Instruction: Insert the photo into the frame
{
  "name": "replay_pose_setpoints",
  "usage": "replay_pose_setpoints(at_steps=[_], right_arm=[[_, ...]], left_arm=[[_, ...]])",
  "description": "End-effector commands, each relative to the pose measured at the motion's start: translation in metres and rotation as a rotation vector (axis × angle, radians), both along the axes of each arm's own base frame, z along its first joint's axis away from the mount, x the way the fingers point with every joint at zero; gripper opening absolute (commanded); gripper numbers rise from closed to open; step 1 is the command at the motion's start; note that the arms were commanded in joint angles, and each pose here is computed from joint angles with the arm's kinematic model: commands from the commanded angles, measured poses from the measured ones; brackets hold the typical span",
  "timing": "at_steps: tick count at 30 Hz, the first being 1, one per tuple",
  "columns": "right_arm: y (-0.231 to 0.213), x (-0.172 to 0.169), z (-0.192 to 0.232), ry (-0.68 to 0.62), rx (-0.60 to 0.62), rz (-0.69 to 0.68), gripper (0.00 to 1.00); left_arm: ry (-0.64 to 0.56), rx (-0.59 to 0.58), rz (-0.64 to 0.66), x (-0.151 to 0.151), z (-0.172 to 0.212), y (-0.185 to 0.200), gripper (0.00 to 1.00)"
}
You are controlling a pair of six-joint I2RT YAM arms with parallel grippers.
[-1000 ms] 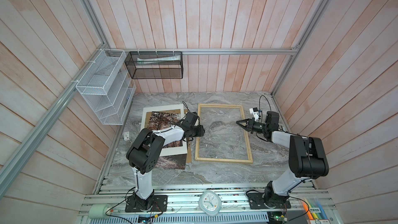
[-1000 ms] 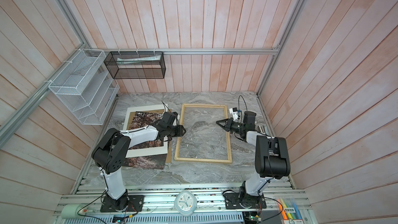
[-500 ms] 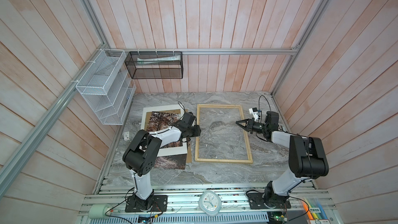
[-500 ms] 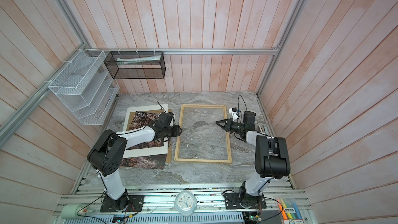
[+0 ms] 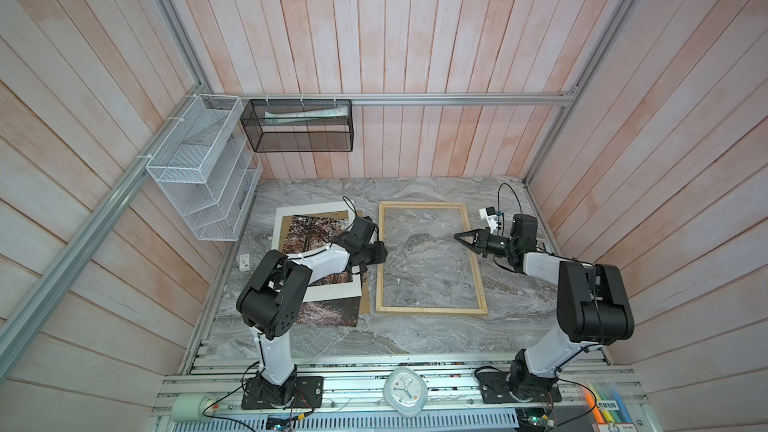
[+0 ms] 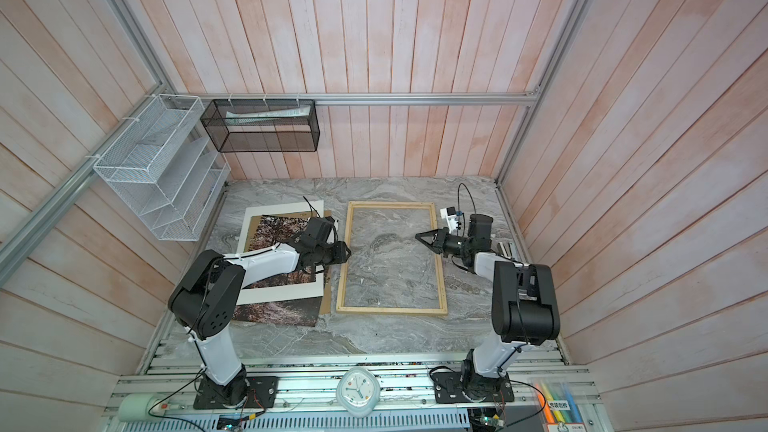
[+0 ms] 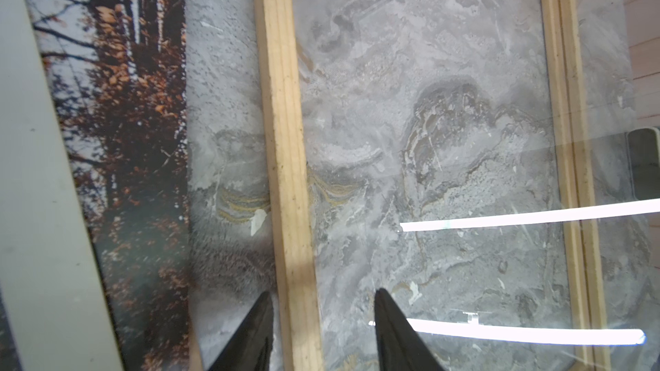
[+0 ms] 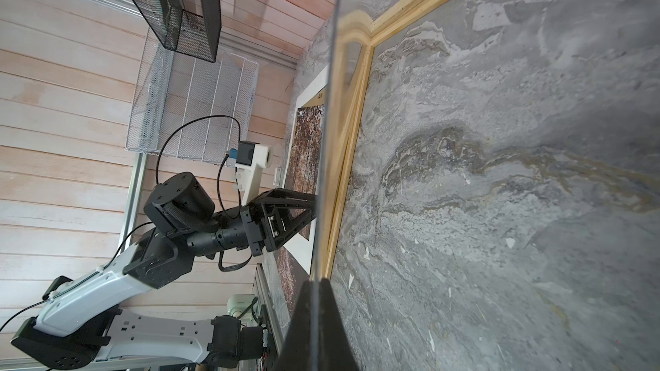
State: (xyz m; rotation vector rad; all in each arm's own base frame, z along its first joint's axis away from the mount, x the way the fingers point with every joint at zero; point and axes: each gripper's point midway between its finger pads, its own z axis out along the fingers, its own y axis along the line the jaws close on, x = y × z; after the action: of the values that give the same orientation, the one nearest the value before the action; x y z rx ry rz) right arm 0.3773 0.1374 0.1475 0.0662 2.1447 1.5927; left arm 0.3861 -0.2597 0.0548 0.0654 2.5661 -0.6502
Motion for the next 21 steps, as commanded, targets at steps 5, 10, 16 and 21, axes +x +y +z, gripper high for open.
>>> replay_pose_setpoints(at_steps=[5,10,16,21], right_arm=[[0.012,0.0,0.007,-0.049,0.015,0.079,0.0],[0.014,0.003,0.0,-0.045,0.017,0.095,0.0],[0.014,0.007,-0.013,-0.021,0.013,0.102,0.0],[0.013,0.008,-0.019,-0.011,0.007,0.097,0.0]], left_arm=[[0.025,-0.016,-0.034,-0.007,-0.009,-0.004,0.47],[0.03,-0.031,-0.05,-0.007,-0.011,-0.007,0.47],[0.032,-0.043,-0.036,-0.005,-0.01,-0.006,0.47],[-0.002,-0.017,-0.005,-0.001,0.002,0.004,0.57]])
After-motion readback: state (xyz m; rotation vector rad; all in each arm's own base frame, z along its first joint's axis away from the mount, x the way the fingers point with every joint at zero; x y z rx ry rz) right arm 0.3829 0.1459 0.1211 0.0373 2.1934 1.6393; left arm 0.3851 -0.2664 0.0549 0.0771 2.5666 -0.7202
